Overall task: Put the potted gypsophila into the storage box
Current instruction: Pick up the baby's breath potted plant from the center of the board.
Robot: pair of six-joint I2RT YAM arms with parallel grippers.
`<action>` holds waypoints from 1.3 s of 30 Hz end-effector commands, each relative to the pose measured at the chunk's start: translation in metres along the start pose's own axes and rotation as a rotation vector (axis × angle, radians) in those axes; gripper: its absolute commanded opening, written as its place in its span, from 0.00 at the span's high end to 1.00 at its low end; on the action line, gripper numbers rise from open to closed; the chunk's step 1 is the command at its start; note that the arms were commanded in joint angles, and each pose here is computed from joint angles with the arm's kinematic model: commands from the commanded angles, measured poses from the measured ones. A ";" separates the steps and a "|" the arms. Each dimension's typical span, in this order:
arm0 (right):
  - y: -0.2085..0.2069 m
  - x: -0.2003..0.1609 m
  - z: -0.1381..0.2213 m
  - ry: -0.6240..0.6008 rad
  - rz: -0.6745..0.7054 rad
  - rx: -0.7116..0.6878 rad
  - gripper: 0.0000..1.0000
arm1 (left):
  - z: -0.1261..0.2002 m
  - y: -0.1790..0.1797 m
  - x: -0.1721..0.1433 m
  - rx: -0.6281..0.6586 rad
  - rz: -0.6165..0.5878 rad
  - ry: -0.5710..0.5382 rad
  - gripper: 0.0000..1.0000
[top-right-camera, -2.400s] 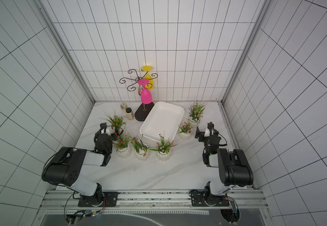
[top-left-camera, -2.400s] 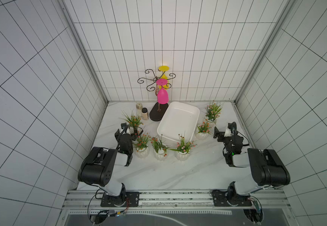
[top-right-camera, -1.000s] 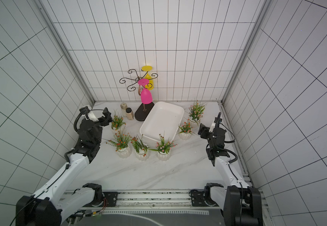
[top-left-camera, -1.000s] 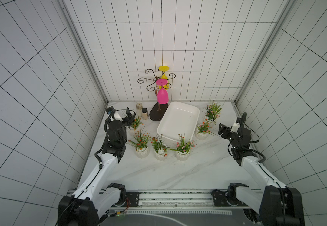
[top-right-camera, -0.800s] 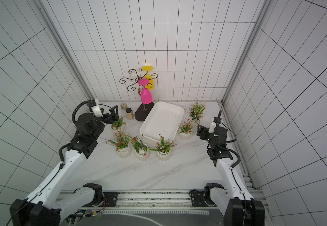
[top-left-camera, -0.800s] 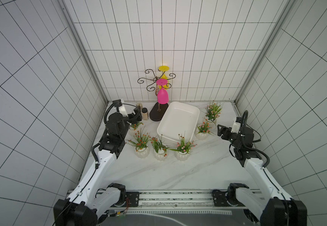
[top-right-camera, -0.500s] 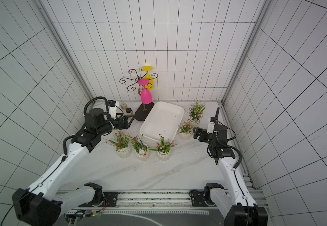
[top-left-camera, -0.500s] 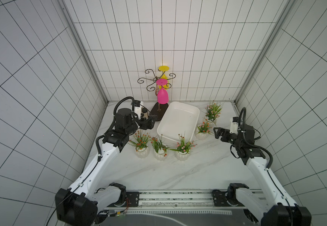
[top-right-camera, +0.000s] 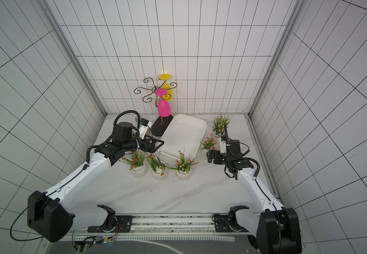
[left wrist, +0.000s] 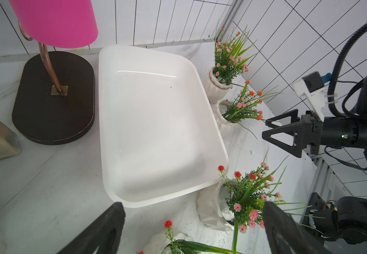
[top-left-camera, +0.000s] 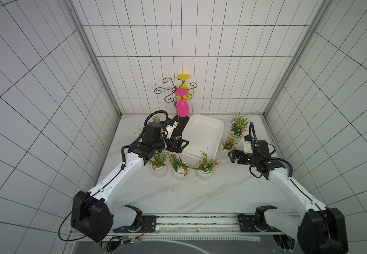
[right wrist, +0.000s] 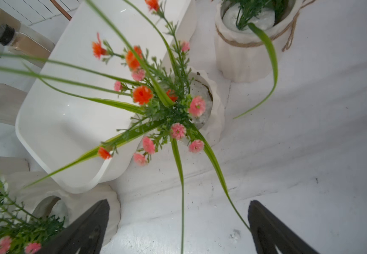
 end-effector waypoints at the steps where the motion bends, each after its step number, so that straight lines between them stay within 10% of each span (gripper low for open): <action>1: 0.003 0.037 0.006 -0.080 0.046 -0.037 0.01 | -0.002 -0.006 -0.001 -0.077 -0.024 -0.009 0.03; 39: 0.001 0.071 -0.072 -0.129 0.140 -0.046 0.01 | 0.000 0.015 -0.001 -0.062 0.054 -0.023 0.03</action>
Point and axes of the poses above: each gripper's point midway between its finger pads, its own z axis back along the fingers, its own y axis along the line the jaws close on, x = y × z, the point moved 8 cm from there along z, back along the fingers, and after that the axes turned 11 degrees about z, right-handed, at the moved point
